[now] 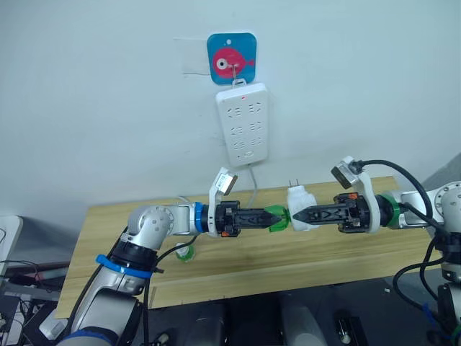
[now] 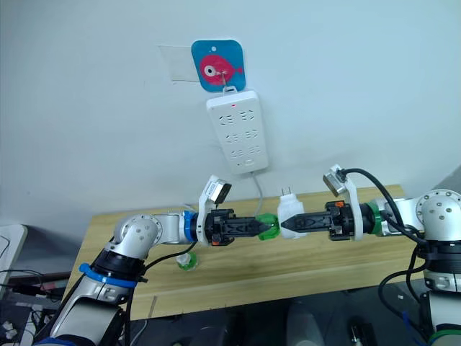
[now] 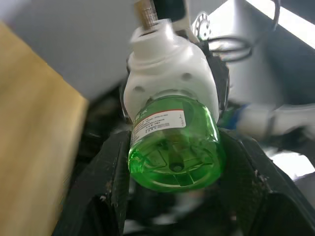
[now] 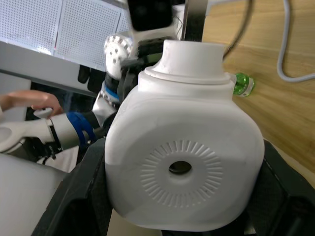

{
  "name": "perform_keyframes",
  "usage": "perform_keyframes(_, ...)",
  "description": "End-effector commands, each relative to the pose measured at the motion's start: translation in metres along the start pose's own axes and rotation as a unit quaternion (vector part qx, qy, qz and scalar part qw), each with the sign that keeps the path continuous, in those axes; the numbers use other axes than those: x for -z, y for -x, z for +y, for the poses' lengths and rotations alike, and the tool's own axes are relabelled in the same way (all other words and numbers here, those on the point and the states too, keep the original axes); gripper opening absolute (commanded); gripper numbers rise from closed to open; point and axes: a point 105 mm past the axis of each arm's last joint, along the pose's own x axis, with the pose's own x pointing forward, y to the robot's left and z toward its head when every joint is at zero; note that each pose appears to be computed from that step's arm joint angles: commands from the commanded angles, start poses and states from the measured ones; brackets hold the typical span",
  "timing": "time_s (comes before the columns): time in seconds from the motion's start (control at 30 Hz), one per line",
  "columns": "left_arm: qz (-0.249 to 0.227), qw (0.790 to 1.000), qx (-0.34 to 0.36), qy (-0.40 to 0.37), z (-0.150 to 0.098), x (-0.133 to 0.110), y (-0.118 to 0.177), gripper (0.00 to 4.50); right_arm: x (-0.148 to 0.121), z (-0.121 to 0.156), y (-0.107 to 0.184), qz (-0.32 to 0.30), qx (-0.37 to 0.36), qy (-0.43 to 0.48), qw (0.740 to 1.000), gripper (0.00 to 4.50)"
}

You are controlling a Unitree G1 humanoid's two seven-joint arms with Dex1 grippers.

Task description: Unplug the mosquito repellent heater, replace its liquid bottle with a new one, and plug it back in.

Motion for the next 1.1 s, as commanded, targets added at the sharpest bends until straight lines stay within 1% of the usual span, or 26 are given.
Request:
perform_keyframes(0.03, -0.007, 0.997, -0.035, 0.068, 0.009, 0.002, 0.018, 2.27, -0.004, 0.019, -0.001, 0.002, -0.028, 0.042, 0.999, 3.02)
perform_keyframes(0.1, -0.003, 0.997, -0.019, 0.078, 0.004, 0.001, 0.016, 2.27, -0.004, 0.018, -0.002, -0.001, -0.026, 0.041, 0.999, 3.02)
perform_keyframes(0.17, -0.005, 0.997, -0.010, 0.071, -0.001, -0.002, 0.012, 2.98, -0.004, 0.015, -0.001, -0.007, -0.022, 0.038, 0.999, 3.02)
perform_keyframes(0.2, -0.008, 0.998, -0.010, 0.067, -0.003, -0.003, 0.011, 3.18, -0.004, 0.013, 0.000, -0.012, -0.018, 0.033, 0.999, 3.02)
perform_keyframes(0.33, -0.023, 0.998, -0.023, 0.058, -0.004, -0.009, 0.015, 4.44, -0.004, 0.010, 0.001, -0.021, -0.018, 0.024, 0.999, 3.02)
perform_keyframes(0.43, -0.057, 0.997, -0.041, 0.041, -0.009, -0.024, 0.030, 4.48, -0.008, 0.002, 0.005, -0.040, -0.011, 0.009, 0.999, 3.02)
perform_keyframes(0.53, -0.052, 0.996, -0.071, -0.021, -0.021, -0.022, 0.044, 4.48, -0.011, -0.004, 0.012, -0.060, -0.007, -0.011, 0.998, 3.02)
perform_keyframes(0.57, -0.046, 0.995, -0.079, -0.050, -0.026, -0.021, 0.044, 4.48, -0.011, -0.005, 0.014, -0.063, -0.007, -0.015, 0.998, 3.02)
perform_keyframes(0.63, -0.026, 0.981, -0.103, -0.161, -0.038, -0.018, 0.041, 4.48, -0.015, -0.005, 0.017, -0.074, -0.013, -0.026, 0.997, 3.02)
perform_keyframes(0.67, -0.014, 0.967, -0.115, -0.226, -0.041, -0.016, 0.039, 4.48, -0.016, -0.005, 0.019, -0.077, -0.018, -0.032, 0.996, 3.02)
perform_keyframes(0.73, 0.012, 0.927, -0.130, -0.351, -0.043, -0.011, 0.037, 4.48, -0.018, -0.004, 0.021, -0.080, -0.029, -0.041, 0.996, 3.02)
perform_keyframes(0.77, 0.012, 0.890, -0.144, -0.433, -0.041, -0.014, 0.037, 4.48, -0.019, -0.003, 0.021, -0.080, -0.032, -0.043, 0.995, 3.02)
perform_keyframes(0.8, 0.015, 0.855, -0.149, -0.496, -0.039, -0.015, 0.036, 4.48, -0.019, -0.002, 0.021, -0.078, -0.034, -0.044, 0.995, 3.02)
perform_keyframes(0.83, 0.018, 0.809, -0.153, -0.567, -0.038, -0.016, 0.035, 4.48, -0.019, -0.002, 0.021, -0.075, -0.036, -0.046, 0.995, 3.02)
perform_keyframes(0.87, 0.021, 0.771, -0.152, -0.618, -0.037, -0.015, 0.033, 4.48, -0.019, -0.001, 0.021, -0.074, -0.037, -0.047, 0.995, 3.02)
perform_keyframes(0.9, 0.021, 0.740, -0.154, -0.655, -0.035, -0.015, 0.032, 4.48, -0.020, -0.001, 0.020, -0.073, -0.038, -0.048, 0.995, 3.02)
perform_keyframes(0.93, 0.022, 0.699, -0.148, -0.699, -0.034, -0.013, 0.030, 4.48, -0.020, -0.001, 0.019, -0.072, -0.039, -0.048, 0.995, 3.02)
perform_keyframes(1.0, 0.022, 0.646, -0.122, -0.753, -0.034, -0.006, 0.024, 4.48, -0.021, 0.001, 0.018, -0.070, -0.044, -0.048, 0.995, 3.02)
perform_keyframes(1.1, 0.015, 0.578, -0.103, -0.810, -0.032, -0.004, 0.018, 4.48, -0.022, 0.003, 0.017, -0.067, -0.046, -0.046, 0.996, 3.02)
